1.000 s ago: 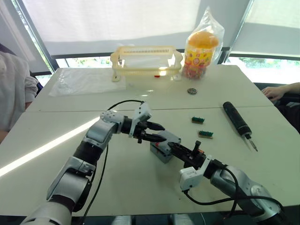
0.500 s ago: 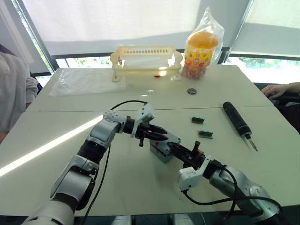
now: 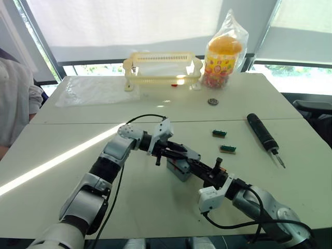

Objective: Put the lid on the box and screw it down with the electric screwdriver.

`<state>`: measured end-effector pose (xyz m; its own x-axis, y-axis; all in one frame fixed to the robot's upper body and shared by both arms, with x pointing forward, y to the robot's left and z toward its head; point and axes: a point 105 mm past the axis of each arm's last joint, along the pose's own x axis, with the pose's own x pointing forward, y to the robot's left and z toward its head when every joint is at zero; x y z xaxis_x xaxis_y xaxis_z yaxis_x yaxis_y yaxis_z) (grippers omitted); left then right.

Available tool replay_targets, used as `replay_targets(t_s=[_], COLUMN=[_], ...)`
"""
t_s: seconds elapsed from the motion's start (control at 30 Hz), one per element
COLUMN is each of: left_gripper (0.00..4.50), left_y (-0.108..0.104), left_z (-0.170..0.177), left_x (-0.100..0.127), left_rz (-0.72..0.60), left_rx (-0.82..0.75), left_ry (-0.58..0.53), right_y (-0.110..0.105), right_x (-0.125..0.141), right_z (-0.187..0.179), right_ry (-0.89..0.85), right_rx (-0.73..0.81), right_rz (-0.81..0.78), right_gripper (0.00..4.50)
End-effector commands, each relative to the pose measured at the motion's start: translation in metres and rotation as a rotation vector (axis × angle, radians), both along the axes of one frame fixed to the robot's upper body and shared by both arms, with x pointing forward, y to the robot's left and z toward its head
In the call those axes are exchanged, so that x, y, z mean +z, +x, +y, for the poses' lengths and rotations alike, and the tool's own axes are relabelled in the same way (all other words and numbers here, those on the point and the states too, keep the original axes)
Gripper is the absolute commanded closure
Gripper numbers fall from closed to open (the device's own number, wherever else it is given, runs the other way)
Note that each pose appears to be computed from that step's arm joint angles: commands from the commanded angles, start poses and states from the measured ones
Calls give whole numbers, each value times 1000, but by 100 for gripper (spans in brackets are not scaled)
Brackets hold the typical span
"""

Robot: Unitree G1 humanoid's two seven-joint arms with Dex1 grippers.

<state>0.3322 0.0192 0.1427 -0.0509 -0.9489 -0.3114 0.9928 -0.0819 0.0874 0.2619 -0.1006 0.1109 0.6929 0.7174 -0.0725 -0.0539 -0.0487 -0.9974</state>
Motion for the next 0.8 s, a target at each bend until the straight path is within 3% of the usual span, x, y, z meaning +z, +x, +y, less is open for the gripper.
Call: replay_targets(t_s=[0.03, 0.2, 0.23, 0.6, 0.8], left_gripper=[337, 337, 337, 337, 337], left_y=[-7, -9, -10, -12, -13], left_z=[-4, -6, -6, -6, -7], left_x=[-18, -22, -22, -34, -33], left_rz=[25, 23, 23, 11, 10], left_rx=[-30, -38, -39, -37, -41], left_ry=[48, 54, 54, 77, 62], right_y=[-6, -5, -5, -4, -10], right_x=[-6, -1, 1, 15, 9], right_z=[0, -7, -9, -29, -33], right_ry=[-1, -4, -2, -7, -17], right_rx=[4, -23, -31, -71, -73], right_rz=[32, -5, -13, -86, -69], right_gripper=[289, 33, 3, 3, 3])
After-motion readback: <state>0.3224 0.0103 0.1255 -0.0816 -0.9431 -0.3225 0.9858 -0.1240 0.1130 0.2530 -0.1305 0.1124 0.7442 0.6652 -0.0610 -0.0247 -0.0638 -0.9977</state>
